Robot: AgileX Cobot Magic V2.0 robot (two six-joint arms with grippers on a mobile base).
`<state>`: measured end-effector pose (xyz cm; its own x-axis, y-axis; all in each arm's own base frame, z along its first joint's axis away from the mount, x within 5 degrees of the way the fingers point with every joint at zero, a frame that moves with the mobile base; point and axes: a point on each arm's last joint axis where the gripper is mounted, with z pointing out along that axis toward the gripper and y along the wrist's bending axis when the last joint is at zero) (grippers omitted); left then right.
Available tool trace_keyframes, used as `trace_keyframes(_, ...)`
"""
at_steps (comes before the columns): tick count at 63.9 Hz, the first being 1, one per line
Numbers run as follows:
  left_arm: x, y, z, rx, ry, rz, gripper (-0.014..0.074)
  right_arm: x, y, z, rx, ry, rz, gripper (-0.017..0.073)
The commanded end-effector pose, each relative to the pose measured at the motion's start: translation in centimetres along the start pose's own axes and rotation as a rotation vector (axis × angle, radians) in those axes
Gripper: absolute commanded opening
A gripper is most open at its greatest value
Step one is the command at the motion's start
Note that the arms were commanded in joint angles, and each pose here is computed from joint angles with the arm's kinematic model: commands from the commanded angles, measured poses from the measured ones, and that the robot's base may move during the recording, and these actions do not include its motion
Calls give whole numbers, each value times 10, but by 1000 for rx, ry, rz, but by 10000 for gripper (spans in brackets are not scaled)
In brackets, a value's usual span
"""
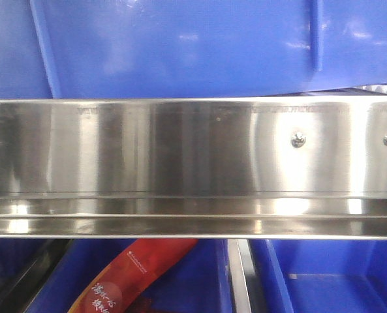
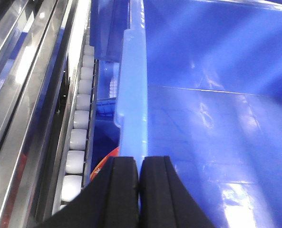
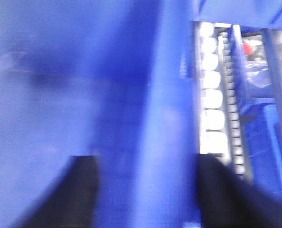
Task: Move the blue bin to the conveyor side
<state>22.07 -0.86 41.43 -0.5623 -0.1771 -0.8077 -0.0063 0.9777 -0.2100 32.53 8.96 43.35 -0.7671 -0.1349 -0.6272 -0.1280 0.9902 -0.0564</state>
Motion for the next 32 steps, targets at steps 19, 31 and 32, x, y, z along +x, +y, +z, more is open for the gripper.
trace_keyframes(19, -16, -5, 16, 86, -117, -118, 3, 0, -1, -5, -5, -22, -3, -75)
trace_keyframes(31, -24, -5, 25, 77, -155, 18, 4, 0, -1, -5, -5, -22, -3, -75)
trace_keyframes(32, -26, -5, 26, 77, -153, 24, 5, 0, -1, -5, -5, -22, -3, -75)
